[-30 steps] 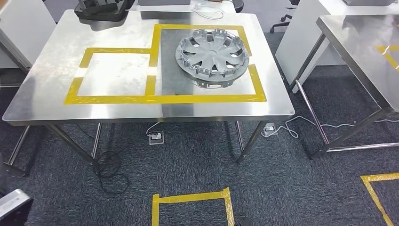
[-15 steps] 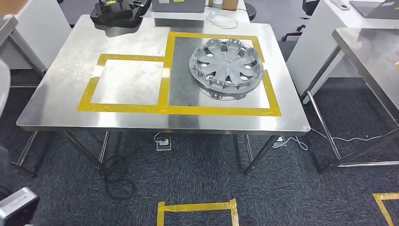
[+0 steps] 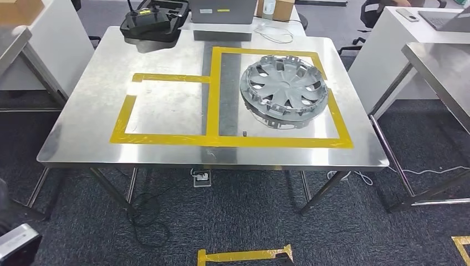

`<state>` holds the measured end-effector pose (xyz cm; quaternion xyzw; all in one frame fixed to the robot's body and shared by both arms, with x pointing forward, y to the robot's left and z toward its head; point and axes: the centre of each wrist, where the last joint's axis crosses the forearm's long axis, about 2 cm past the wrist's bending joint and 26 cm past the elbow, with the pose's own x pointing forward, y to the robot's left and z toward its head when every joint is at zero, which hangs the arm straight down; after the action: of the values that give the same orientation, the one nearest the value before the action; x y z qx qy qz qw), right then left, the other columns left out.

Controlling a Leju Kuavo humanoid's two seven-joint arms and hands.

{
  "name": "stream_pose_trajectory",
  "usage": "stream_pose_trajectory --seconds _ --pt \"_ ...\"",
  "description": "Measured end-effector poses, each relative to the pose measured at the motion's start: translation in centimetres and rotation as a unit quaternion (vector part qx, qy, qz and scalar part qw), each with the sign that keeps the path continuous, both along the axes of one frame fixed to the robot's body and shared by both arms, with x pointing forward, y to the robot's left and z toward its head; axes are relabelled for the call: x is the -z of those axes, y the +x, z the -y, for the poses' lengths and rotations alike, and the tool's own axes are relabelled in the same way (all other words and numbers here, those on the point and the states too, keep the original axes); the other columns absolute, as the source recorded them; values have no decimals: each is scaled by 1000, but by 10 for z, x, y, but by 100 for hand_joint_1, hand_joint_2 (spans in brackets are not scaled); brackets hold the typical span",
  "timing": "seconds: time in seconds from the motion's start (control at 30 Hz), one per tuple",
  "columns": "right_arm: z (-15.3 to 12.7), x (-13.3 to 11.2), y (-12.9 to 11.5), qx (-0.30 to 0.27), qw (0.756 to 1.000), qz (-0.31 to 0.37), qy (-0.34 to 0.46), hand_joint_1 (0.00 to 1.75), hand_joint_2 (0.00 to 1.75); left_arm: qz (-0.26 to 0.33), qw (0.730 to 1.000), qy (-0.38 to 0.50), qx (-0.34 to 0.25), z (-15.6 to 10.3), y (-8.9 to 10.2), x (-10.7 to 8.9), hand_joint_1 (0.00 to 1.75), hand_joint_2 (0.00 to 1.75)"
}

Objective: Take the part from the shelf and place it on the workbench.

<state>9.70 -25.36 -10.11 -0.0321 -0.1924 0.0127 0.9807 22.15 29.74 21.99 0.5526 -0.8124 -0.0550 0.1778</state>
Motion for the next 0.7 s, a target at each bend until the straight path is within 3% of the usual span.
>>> stream_pose_trajectory --seconds 0.7 --pt "-3 -2 7 -8 1000 4 0 0 0 3 1000 6 6 0 1 2 175 175"
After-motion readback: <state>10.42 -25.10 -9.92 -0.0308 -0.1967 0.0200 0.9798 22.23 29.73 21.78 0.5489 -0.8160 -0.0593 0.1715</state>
